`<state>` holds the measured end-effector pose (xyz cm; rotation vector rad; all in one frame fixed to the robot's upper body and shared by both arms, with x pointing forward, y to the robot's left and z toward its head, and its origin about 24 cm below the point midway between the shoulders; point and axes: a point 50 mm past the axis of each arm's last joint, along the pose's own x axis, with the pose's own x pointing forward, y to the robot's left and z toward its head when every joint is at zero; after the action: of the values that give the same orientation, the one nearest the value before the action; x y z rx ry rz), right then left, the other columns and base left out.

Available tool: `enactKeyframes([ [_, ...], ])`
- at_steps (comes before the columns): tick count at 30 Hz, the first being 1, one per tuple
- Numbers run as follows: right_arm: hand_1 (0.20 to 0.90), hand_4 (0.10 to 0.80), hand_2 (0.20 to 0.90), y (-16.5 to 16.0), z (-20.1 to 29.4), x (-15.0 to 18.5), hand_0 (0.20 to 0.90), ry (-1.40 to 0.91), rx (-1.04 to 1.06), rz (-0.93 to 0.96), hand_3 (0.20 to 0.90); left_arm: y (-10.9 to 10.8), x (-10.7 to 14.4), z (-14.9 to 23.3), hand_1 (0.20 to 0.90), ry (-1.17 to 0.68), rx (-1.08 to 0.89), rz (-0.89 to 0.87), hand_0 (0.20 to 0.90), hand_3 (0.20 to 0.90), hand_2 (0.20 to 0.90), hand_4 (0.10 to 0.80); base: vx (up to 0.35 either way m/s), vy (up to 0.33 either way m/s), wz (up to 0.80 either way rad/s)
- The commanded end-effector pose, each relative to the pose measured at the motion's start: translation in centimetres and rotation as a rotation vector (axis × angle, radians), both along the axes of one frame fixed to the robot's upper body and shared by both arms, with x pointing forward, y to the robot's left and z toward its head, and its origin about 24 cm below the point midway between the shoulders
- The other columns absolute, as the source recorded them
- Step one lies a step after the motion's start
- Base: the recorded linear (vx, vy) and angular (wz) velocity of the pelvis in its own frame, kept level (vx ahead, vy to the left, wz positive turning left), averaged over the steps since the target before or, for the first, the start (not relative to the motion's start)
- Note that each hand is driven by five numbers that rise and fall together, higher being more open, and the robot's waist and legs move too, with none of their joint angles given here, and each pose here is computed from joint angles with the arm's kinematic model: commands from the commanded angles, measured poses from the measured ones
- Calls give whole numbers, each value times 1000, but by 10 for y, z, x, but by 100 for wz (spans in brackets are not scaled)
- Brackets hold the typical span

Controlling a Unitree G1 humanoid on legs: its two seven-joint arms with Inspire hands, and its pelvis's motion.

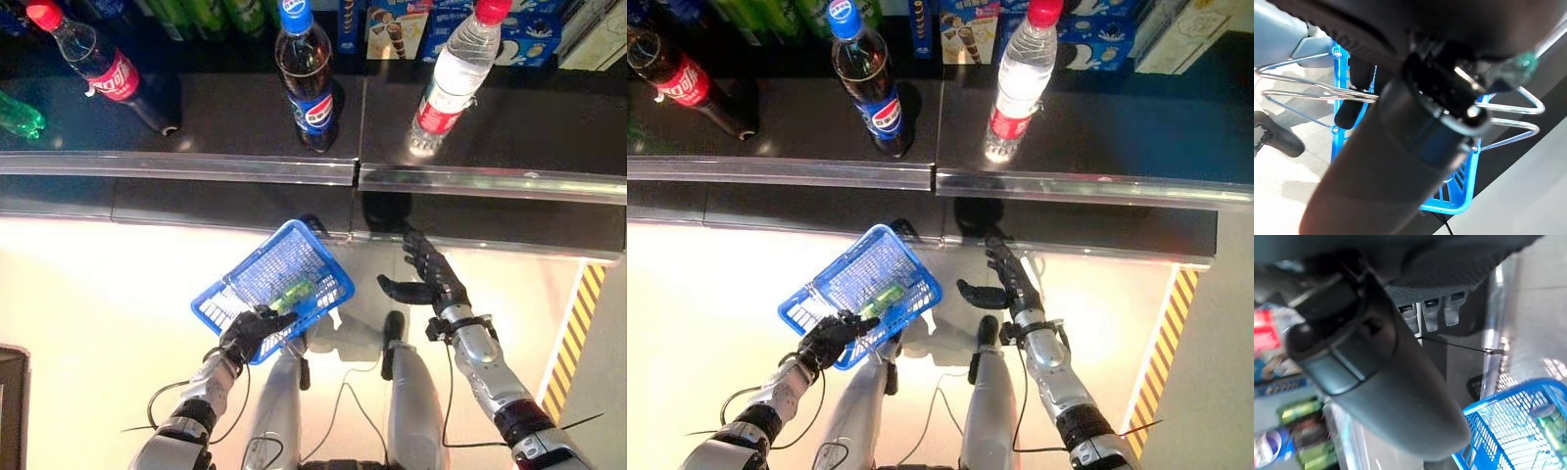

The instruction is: Pick up the drink and place into the basket.

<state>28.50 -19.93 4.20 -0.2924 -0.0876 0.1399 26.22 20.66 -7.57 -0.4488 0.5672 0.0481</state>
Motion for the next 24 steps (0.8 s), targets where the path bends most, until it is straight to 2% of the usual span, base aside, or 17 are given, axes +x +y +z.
enactKeyframes([
  [1, 900, 800, 900, 9, 48, -6, 900, -265, 13, 61, 900, 38, -65, -32, 300, 144, 66, 46, 300, 200, 300, 100, -20, 66, -8],
  [7, 900, 800, 900, 5, 73, -10, 900, -403, 8, 16, 900, 36, -67, -34, 300, 139, 45, 68, 300, 200, 300, 100, -20, 51, -11],
  [14, 900, 800, 900, -16, 94, -17, 900, -536, 55, -98, 900, 34, -72, -37, 300, 139, 31, 68, 300, 200, 300, 100, 9, 18, -4],
  [24, 900, 800, 900, -18, 133, -21, 900, -712, 133, -87, 900, 35, -69, -35, 300, 146, 40, 68, 300, 200, 300, 100, 8, -6, -4],
])
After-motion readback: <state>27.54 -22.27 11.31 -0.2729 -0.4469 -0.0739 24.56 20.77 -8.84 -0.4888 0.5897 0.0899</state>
